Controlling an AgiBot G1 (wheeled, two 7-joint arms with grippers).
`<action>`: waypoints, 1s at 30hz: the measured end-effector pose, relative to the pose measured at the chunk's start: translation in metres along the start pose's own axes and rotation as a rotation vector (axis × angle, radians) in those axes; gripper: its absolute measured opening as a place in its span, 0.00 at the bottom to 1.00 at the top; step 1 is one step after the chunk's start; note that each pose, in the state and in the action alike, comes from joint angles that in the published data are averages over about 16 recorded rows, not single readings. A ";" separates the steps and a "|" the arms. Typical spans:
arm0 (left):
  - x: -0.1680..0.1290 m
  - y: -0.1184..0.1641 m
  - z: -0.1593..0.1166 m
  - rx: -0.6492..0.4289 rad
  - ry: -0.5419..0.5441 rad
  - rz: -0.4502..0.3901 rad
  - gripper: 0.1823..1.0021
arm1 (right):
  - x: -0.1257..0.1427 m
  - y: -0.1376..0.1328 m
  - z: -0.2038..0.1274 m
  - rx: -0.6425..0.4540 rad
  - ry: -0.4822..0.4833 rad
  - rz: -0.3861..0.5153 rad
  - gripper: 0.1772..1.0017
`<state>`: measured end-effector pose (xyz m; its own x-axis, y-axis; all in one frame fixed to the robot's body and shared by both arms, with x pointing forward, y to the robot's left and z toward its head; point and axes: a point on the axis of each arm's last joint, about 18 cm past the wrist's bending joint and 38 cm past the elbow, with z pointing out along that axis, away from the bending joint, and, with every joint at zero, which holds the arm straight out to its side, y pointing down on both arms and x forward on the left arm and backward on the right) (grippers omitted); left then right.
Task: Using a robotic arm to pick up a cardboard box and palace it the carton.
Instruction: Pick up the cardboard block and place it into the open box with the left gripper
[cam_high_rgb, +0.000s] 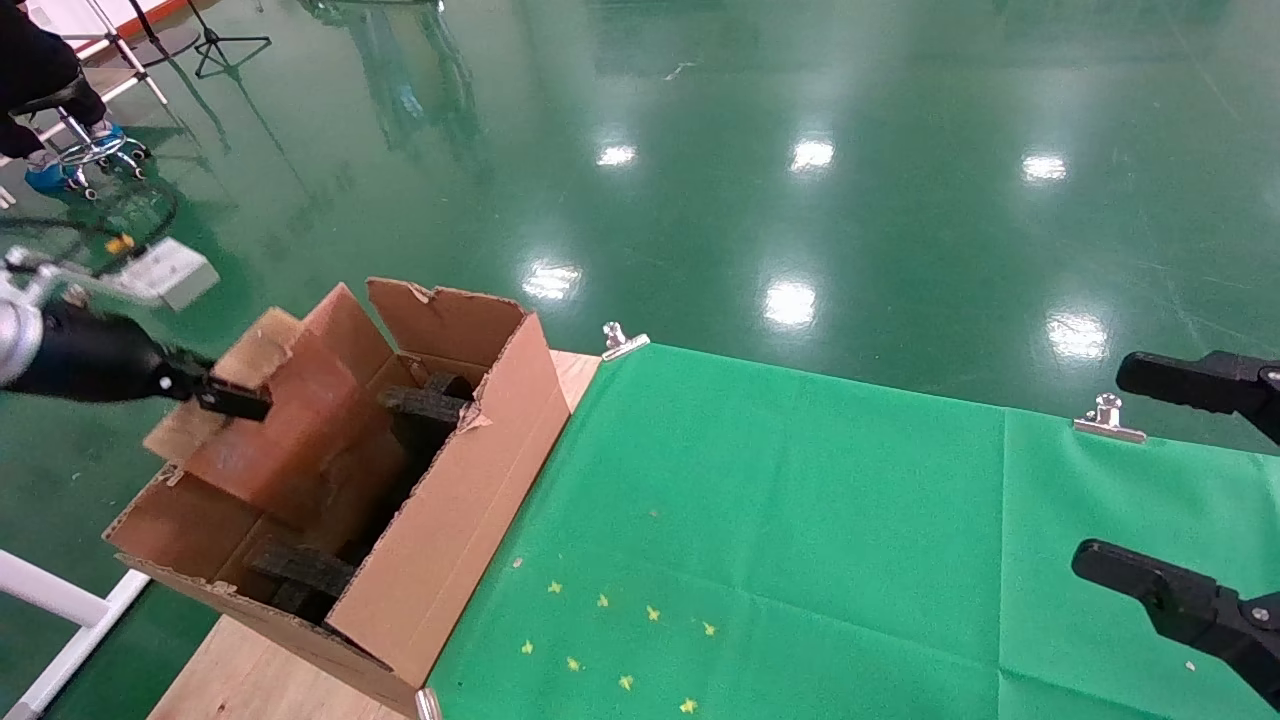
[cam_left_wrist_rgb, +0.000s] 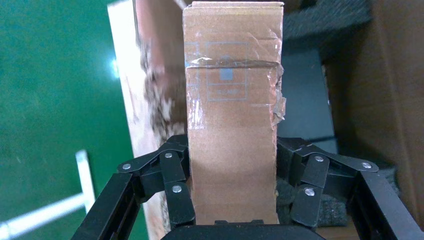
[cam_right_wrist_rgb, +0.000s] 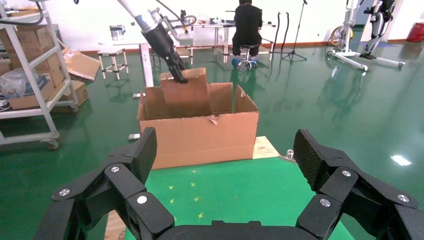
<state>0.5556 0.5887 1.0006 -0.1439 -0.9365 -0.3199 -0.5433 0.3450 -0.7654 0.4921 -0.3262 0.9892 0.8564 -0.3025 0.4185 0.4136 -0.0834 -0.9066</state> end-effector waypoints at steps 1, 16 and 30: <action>-0.001 0.003 0.005 -0.009 -0.004 -0.009 0.16 | 0.000 0.000 0.000 0.000 0.000 0.000 1.00; 0.003 0.035 0.068 -0.127 -0.043 -0.078 0.15 | 0.000 0.000 0.000 0.000 0.000 0.000 1.00; 0.009 0.046 0.085 -0.164 -0.046 -0.094 0.16 | 0.000 0.000 0.000 0.000 0.001 0.000 1.00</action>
<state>0.5996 0.6013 0.9147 -0.0501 -0.9589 -0.2794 -0.6803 0.2376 -0.6933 0.4921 -0.3264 0.9892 0.8563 -0.3031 0.4182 0.4133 -0.0834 -0.9068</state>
